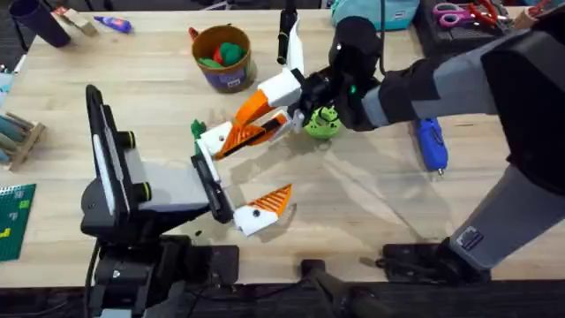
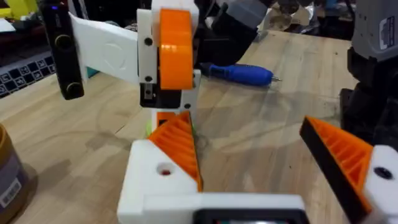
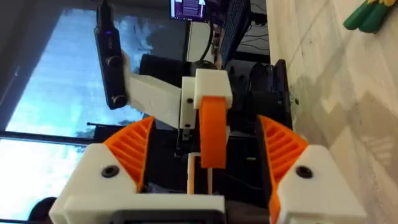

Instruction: Pick up the gripper from the table and insert it into the empty holder that is missing its gripper. Then pick up a screw, insert it into the mounting hole, and use the screwdriver to tighten it. Finally, clean up the table by picking up the vegetable and placing it into the bucket.

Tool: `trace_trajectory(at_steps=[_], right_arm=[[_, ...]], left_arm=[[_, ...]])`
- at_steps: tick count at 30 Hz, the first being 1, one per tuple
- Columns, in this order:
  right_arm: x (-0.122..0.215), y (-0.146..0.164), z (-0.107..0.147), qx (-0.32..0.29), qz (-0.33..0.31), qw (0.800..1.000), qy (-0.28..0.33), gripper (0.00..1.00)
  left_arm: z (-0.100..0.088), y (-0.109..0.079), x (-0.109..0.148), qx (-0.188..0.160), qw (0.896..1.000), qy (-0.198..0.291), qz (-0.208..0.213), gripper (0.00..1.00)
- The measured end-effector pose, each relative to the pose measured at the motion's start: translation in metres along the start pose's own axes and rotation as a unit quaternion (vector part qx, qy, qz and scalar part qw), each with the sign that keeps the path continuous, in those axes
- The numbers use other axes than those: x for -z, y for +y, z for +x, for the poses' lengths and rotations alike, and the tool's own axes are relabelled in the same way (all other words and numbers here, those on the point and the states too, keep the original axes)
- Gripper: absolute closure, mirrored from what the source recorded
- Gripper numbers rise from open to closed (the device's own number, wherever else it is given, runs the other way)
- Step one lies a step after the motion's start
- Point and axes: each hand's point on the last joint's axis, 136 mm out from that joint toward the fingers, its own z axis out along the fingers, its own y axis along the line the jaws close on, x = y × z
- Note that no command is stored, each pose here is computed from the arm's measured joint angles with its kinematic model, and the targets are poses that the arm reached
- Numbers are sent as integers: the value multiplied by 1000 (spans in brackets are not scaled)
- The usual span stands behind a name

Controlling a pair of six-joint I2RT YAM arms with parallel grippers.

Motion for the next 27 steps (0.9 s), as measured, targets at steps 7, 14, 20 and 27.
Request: trace_trajectory(at_steps=[7,14,20,27], right_arm=[[0,0,0,0,0,1000,0,182],[0,0,0,1,0,1000,0,180],[0,0,0,13,0,1000,0,180],[1,0,-1,41,1,999,-3,180]], left_arm=[[0,0,0,0,1000,0,0,15],[0,0,0,0,1000,0,0,15],[0,0,0,0,1000,0,0,14],[0,0,0,0,1000,0,0,14]])
